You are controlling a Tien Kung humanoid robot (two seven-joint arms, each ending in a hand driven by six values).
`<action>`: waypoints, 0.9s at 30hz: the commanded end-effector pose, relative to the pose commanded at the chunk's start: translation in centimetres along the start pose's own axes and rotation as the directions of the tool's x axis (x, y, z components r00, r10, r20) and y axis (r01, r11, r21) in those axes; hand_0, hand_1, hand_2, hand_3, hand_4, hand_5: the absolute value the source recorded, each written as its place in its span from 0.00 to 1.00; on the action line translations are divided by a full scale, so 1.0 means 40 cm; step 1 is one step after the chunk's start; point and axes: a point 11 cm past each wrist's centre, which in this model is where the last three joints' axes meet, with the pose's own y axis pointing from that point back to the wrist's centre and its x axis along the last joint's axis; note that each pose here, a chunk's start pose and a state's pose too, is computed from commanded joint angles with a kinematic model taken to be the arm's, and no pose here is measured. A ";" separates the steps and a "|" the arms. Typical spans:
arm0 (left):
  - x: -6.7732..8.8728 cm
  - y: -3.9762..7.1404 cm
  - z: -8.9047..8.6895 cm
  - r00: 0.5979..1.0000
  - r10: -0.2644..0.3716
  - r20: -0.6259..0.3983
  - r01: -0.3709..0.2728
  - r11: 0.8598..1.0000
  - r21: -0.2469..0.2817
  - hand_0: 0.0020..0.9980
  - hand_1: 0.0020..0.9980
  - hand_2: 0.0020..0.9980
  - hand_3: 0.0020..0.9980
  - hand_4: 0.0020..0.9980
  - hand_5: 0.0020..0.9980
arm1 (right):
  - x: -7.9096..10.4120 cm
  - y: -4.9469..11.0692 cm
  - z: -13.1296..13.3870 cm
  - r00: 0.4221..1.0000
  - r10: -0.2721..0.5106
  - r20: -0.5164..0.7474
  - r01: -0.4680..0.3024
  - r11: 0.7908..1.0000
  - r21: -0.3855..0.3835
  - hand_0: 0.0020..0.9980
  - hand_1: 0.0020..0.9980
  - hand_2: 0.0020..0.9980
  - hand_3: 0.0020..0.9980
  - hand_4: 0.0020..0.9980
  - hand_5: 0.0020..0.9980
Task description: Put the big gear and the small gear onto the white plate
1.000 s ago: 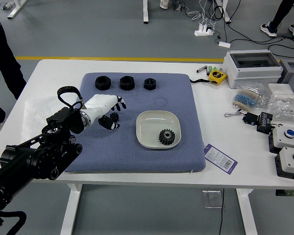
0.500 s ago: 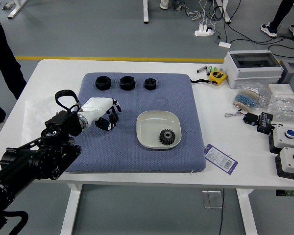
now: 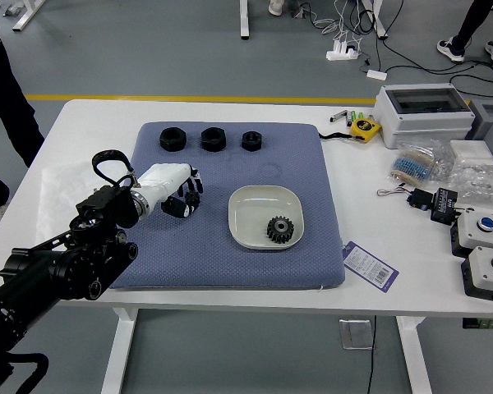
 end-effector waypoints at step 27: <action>0.112 0.013 0.171 0.987 0.134 -0.087 -0.149 0.970 -0.192 0.31 0.37 0.42 0.50 0.64 0.00 | 0.002 0.000 0.000 1.000 0.001 -0.003 -0.001 1.000 0.000 0.68 0.66 0.74 0.60 0.81 0.73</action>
